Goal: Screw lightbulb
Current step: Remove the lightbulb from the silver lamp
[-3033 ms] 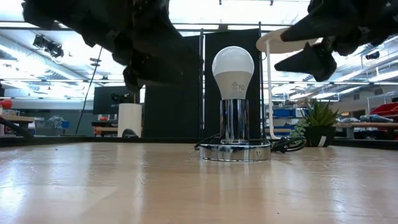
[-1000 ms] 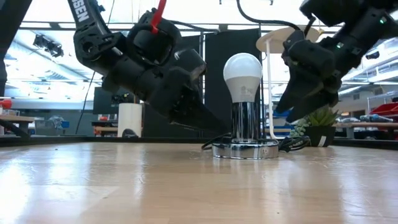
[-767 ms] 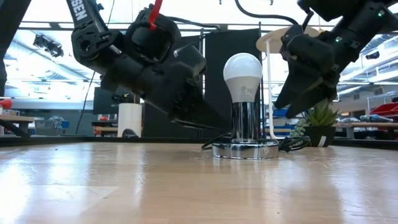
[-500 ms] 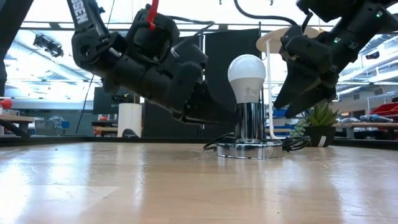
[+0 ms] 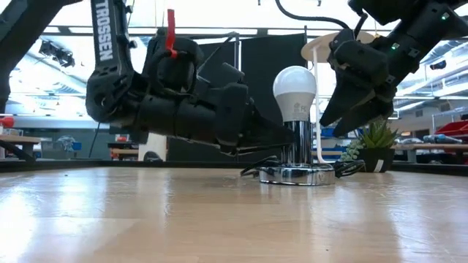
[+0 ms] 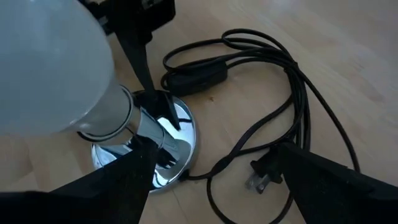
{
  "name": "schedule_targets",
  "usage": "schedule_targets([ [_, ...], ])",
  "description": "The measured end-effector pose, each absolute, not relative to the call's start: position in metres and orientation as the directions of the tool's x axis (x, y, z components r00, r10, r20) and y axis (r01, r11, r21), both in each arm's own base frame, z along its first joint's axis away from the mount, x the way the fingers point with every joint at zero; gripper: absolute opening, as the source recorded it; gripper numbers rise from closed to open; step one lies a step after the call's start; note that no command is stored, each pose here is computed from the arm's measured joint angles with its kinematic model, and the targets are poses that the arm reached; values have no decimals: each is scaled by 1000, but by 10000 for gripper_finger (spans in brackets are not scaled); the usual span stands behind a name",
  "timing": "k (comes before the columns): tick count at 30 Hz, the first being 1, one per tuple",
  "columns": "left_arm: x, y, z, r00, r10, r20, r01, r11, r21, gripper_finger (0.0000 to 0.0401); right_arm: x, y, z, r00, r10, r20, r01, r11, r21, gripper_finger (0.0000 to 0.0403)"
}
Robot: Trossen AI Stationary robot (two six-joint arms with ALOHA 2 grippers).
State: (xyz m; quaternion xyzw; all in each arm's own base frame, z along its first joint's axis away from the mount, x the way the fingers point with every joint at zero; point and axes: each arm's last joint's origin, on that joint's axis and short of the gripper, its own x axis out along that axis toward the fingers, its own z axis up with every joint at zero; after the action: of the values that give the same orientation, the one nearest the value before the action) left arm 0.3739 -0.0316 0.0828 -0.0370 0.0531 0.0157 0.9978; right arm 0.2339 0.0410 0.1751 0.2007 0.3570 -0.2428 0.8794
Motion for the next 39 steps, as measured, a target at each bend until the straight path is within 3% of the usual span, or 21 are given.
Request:
schedule_targets([
  [12,395,-33,83,998,51,-47,-51,999,-10,241,234,37,176,627,-288,-724,580,794,186,346],
  [17,394,-32,81,995,77,-60,-76,997,30,209,234,37,189,627,-287,-724,597,775,209,346],
  [23,394,-30,81,986,151,-68,-149,988,37,171,240,41,219,517,-275,-811,650,742,162,346],
  [32,395,-24,82,936,348,-62,-343,936,80,186,270,54,237,514,-205,-833,625,755,199,346],
  [39,414,-26,89,921,374,-110,-363,925,108,187,302,55,232,476,-223,-851,645,746,165,346],
])
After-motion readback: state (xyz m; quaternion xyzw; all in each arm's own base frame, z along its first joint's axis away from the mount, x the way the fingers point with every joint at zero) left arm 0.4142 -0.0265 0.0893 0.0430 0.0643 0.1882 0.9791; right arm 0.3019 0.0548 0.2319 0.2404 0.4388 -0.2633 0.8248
